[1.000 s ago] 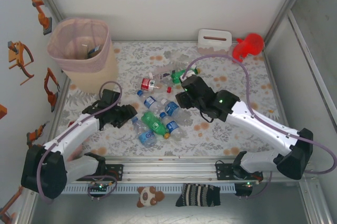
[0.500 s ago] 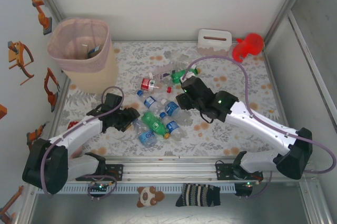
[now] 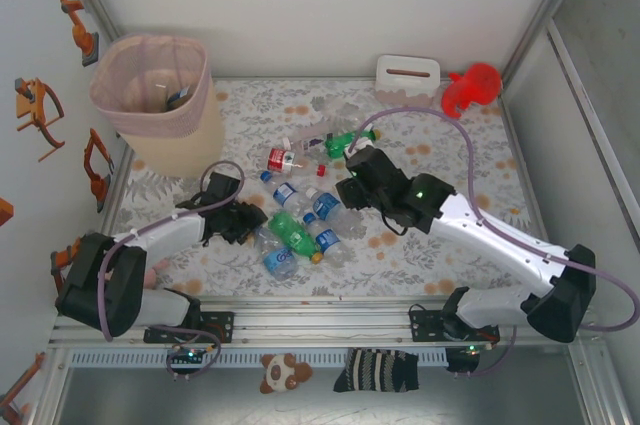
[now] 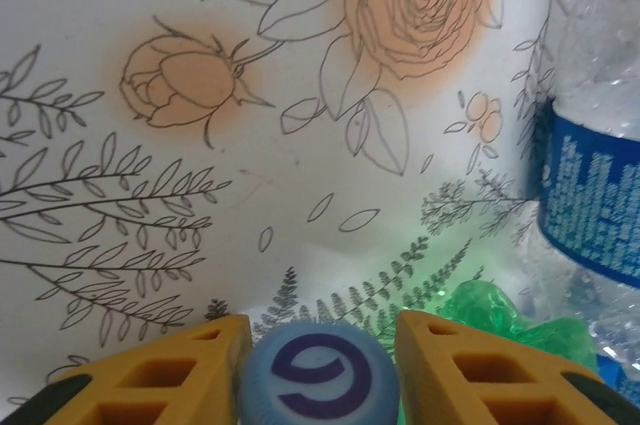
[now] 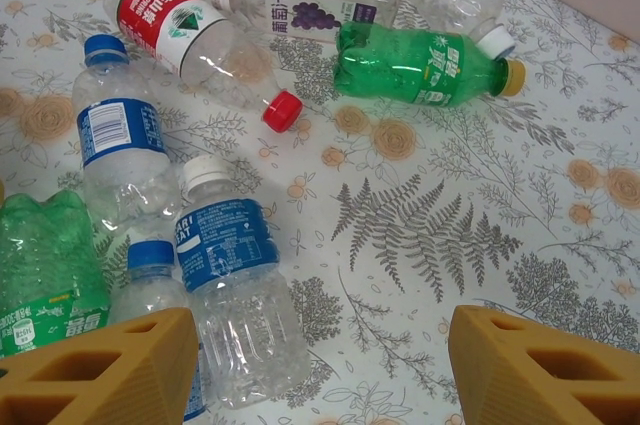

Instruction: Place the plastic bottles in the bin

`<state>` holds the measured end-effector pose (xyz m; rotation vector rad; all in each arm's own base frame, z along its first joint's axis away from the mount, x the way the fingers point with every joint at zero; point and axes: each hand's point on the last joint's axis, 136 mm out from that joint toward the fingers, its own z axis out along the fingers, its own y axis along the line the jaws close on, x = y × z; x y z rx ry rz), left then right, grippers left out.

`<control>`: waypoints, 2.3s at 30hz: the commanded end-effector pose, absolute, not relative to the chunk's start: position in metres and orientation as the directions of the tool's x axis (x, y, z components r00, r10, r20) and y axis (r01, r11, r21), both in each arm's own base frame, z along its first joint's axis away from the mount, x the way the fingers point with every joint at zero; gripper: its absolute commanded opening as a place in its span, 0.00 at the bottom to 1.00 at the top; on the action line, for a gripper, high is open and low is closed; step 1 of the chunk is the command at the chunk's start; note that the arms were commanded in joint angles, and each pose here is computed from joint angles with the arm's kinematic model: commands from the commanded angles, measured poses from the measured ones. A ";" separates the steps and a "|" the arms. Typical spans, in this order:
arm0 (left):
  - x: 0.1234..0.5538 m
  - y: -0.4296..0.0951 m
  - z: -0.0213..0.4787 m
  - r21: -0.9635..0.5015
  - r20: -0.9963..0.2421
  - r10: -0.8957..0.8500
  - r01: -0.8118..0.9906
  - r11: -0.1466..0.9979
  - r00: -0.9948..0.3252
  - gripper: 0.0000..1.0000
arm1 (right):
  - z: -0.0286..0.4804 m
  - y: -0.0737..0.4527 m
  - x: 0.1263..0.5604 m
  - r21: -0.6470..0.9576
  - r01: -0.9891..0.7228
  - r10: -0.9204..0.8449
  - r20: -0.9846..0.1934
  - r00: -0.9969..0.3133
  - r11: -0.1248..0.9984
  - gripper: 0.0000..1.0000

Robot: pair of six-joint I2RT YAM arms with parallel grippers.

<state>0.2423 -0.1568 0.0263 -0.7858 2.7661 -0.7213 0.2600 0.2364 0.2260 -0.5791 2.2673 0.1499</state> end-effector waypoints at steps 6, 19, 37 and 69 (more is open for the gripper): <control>0.253 -0.155 0.047 -0.476 -0.109 -0.487 -0.385 0.791 -0.866 0.29 | 0.232 0.221 0.261 -0.080 -0.398 -0.323 -0.738 -0.593 0.914 0.66; 0.270 -0.121 0.158 -0.315 -0.431 -0.257 -0.123 0.941 -0.865 0.14 | 0.236 0.217 0.263 -0.100 -0.391 -0.330 -0.744 -0.581 0.915 0.67; 0.354 -0.096 0.379 -0.010 -0.888 0.075 0.183 0.983 -0.453 0.06 | 0.250 0.208 0.265 -0.123 -0.374 -0.329 -0.762 -0.558 0.919 0.66; 0.529 -0.003 0.392 0.104 -0.883 0.136 0.096 0.990 -0.450 0.00 | 0.250 0.204 0.267 -0.129 -0.346 -0.317 -0.760 -0.568 0.929 0.67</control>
